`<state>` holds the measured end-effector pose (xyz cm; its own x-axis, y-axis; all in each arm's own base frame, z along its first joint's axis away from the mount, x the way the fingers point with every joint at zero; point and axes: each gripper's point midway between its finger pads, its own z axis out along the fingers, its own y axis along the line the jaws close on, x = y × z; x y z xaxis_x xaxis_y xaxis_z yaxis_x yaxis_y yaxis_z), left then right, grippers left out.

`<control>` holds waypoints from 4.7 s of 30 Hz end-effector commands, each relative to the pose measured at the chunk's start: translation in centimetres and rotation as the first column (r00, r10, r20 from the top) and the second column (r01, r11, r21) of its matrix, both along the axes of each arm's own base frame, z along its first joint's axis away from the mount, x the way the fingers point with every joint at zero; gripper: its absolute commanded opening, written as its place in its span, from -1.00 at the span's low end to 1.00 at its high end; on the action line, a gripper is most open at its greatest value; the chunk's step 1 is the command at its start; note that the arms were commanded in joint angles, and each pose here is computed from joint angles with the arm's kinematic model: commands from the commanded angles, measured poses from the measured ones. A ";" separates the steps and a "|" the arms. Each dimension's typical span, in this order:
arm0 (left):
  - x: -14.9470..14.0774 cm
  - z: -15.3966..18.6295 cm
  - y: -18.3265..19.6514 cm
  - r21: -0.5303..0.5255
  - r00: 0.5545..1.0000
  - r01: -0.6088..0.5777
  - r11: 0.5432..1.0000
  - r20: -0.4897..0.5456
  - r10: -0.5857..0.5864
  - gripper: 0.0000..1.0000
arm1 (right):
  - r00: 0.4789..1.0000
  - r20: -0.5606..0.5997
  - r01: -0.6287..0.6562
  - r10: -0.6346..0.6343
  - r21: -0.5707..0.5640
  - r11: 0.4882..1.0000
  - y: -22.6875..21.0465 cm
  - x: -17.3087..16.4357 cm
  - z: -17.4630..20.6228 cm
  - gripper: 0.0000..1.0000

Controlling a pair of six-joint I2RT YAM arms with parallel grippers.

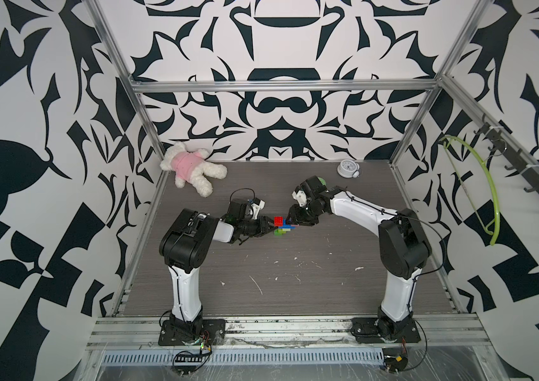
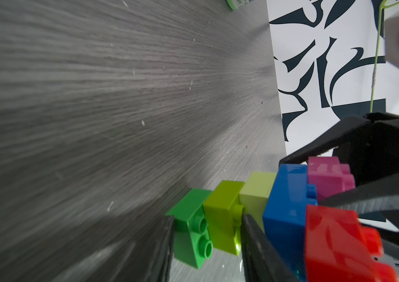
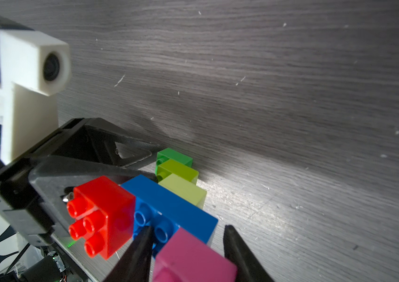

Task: Assemble the letter y with lego
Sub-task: Adjust the lego brick at the center of the board.

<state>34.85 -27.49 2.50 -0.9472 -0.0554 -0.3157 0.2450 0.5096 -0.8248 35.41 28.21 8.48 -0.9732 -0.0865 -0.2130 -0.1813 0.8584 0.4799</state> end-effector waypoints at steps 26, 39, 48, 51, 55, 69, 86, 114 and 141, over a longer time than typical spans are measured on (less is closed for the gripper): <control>-8.3 -13.5 8.3 0.468 0.893 -0.037 0.883 -0.382 0.240 -0.08 | 0.987 0.156 -0.028 0.035 -0.046 0.999 0.1 0.4 4.1 0.29; -8.2 -13.4 8.2 0.468 0.893 -0.037 0.883 -0.381 0.239 -0.08 | 0.947 0.319 -0.039 0.039 -0.005 0.999 0.0 1.2 7.8 0.28; -8.3 -13.5 8.3 0.468 0.893 -0.037 0.883 -0.381 0.239 -0.08 | 0.712 0.689 -0.160 0.136 -0.029 0.987 -0.8 2.1 13.4 0.25; -8.2 -13.4 8.2 0.468 0.894 -0.038 0.883 -0.379 0.240 -0.08 | 0.611 0.779 -0.174 0.141 -0.042 0.984 -1.2 2.6 14.5 0.23; -8.1 -13.4 8.2 0.466 0.895 -0.039 0.884 -0.378 0.239 -0.08 | 0.538 0.834 -0.190 0.122 -0.022 0.982 -2.3 3.3 14.5 0.34; -8.3 -13.5 8.3 0.470 0.892 -0.036 0.882 -0.383 0.240 -0.08 | 0.212 0.884 -0.549 0.416 -0.244 0.799 0.0 0.0 10.1 0.18; -8.3 -13.6 8.3 0.471 0.892 -0.035 0.881 -0.384 0.241 -0.08 | 0.121 0.722 -0.659 0.681 -0.455 0.599 1.5 -1.4 7.1 0.23; -8.3 -13.6 8.3 0.469 0.892 -0.035 0.882 -0.384 0.240 -0.08 | 0.107 0.592 -0.759 0.798 -0.470 0.451 2.9 -0.6 3.8 0.13; -8.3 -13.6 8.3 0.471 0.891 -0.034 0.881 -0.385 0.240 -0.08 | 0.130 0.508 -0.790 0.852 -0.465 0.398 2.8 0.3 1.0 0.03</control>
